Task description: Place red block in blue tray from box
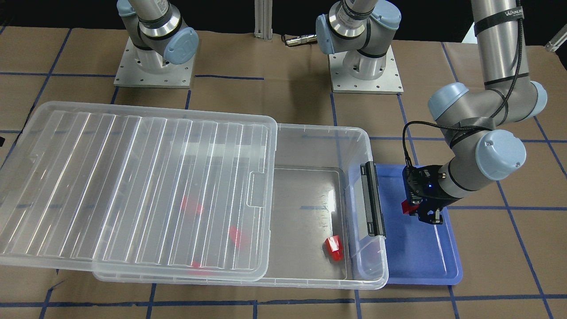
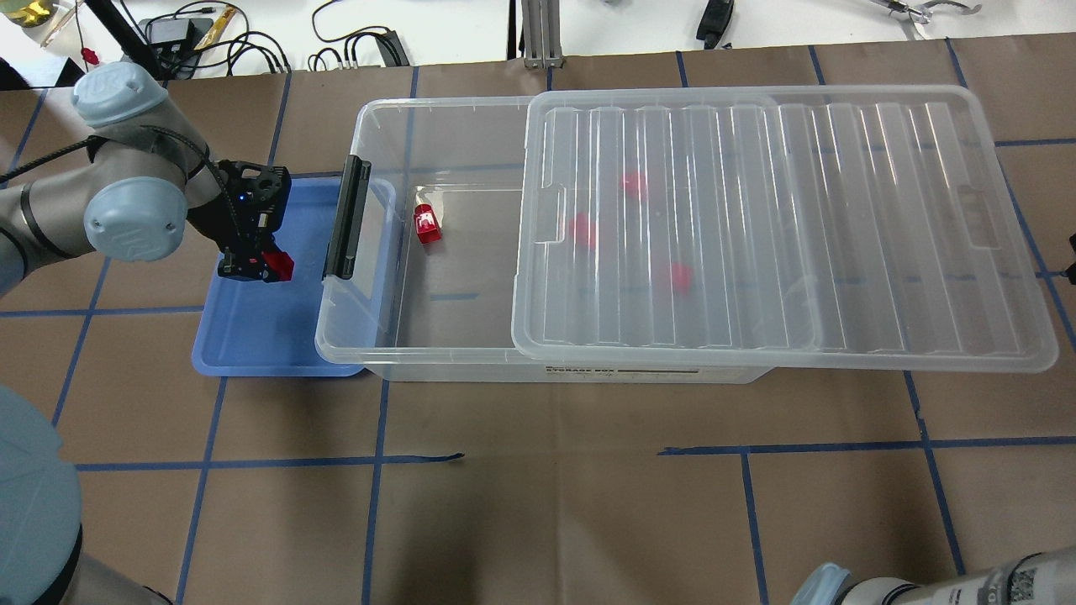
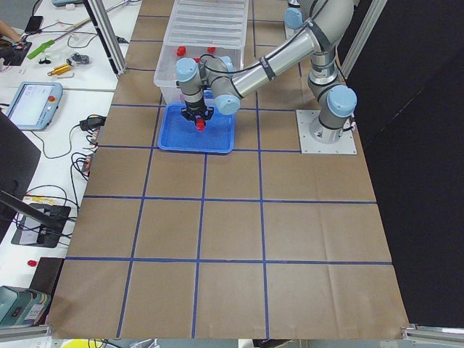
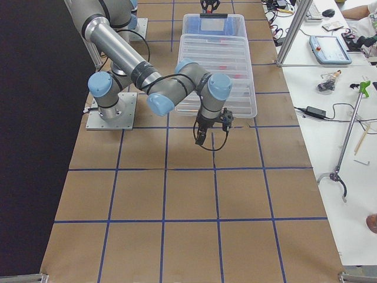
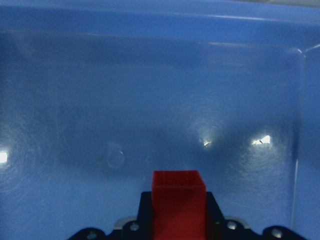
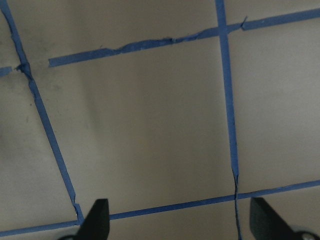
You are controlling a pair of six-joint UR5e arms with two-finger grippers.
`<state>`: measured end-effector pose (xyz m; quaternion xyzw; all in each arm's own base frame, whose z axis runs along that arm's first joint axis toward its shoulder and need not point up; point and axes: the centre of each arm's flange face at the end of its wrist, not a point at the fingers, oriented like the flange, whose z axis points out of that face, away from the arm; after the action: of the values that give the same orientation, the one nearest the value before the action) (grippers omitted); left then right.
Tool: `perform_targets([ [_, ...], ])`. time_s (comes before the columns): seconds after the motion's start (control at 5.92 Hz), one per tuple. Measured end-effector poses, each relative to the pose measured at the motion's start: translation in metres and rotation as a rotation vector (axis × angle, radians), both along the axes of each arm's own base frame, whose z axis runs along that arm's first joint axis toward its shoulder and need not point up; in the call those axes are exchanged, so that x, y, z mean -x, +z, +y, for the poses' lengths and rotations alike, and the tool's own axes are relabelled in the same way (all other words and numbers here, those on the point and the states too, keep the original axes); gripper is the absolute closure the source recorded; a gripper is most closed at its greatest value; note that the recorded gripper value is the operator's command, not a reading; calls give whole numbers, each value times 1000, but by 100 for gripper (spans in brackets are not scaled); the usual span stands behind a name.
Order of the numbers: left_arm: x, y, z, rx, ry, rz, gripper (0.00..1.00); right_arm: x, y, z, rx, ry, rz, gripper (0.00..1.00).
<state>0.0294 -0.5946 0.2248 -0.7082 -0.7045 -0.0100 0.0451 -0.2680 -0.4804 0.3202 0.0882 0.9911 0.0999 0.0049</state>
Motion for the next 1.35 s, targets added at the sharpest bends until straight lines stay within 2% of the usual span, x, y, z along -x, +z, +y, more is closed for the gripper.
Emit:
perform_targets([
  [0.17,-1,-14,-4,-2,-7,4,57,-10,-4,10,-8,-7,-13,0],
  [0.34,-2,-21,-6,-3,-9,5,13,-18,-1,15,-8,-11,-16,0],
  [0.84,2,-20,-11,2,8,-2,3,-47,-11,13,-4,-27,-56,0],
  [1.01,10,4,-11,-6,43,-8,3,-58,-11,9,-3,-12,-57,0],
  [1.35,38,92,4,-70,125,-9,3,-91,-4,-2,6,52,-50,0],
])
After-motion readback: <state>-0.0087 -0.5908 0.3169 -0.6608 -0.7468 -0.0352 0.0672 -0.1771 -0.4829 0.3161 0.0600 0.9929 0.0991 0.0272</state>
